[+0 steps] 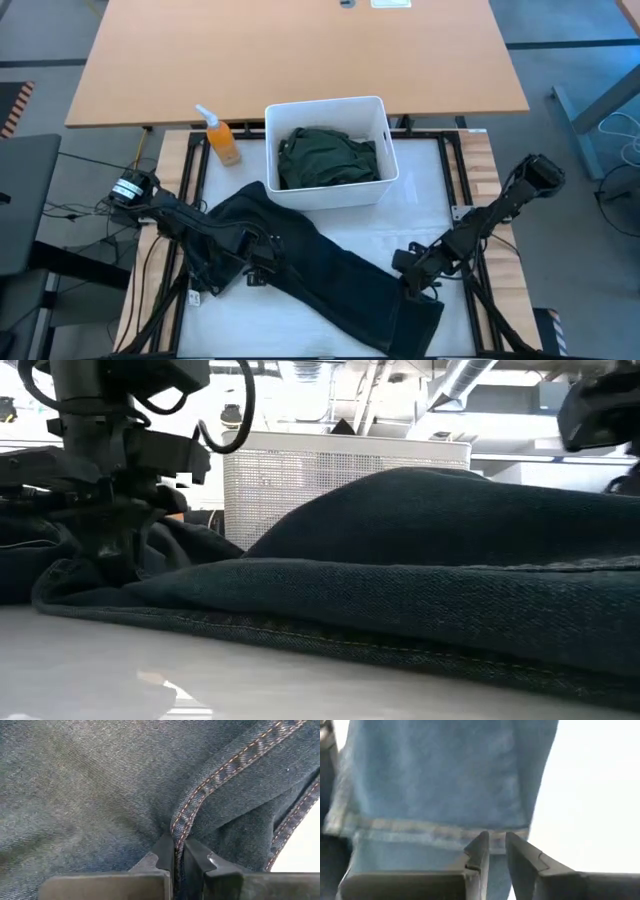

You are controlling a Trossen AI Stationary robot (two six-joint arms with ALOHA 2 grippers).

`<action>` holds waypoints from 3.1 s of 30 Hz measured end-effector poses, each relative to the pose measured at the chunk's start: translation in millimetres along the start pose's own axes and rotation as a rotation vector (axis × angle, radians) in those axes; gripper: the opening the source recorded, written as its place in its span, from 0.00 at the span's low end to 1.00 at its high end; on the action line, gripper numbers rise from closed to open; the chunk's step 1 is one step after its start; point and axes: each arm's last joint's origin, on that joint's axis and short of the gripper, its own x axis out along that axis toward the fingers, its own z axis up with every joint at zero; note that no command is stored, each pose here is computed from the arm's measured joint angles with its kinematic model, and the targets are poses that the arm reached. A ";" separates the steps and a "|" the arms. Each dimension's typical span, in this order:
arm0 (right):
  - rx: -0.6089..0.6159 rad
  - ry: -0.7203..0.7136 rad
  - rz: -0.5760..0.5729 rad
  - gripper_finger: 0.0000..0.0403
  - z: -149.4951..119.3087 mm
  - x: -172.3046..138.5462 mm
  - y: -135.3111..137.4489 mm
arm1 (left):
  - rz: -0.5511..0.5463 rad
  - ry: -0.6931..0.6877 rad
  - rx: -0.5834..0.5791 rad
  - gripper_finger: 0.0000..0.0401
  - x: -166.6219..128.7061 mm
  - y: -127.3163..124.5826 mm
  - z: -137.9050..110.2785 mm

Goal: Fold laundry
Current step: Fold the dark blue jeans

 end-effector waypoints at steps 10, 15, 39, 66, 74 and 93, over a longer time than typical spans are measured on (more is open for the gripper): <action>-0.064 -0.042 0.081 0.39 16.5 1.1 -0.7 | -0.016 -0.056 -0.002 0.00 -0.2 -2.2 5.2; -0.115 -0.072 0.148 0.48 19.2 8.8 -8.5 | -0.030 -0.056 -0.013 0.00 -0.2 -2.8 5.5; -0.219 -0.001 0.236 0.13 -21.1 22.4 -9.0 | -0.048 -0.074 -0.046 0.00 0.2 -0.3 9.1; 0.343 0.640 0.142 0.03 -25.6 -87.0 38.2 | -0.113 -0.286 0.127 0.00 -28.2 -18.0 42.5; 0.228 0.687 0.042 0.05 -26.1 -52.5 41.2 | -0.221 -0.364 0.159 0.00 -33.3 -34.4 45.6; 0.260 0.448 -0.046 0.38 -37.1 -80.0 59.1 | -0.216 -0.410 0.117 0.00 -36.2 -43.0 45.5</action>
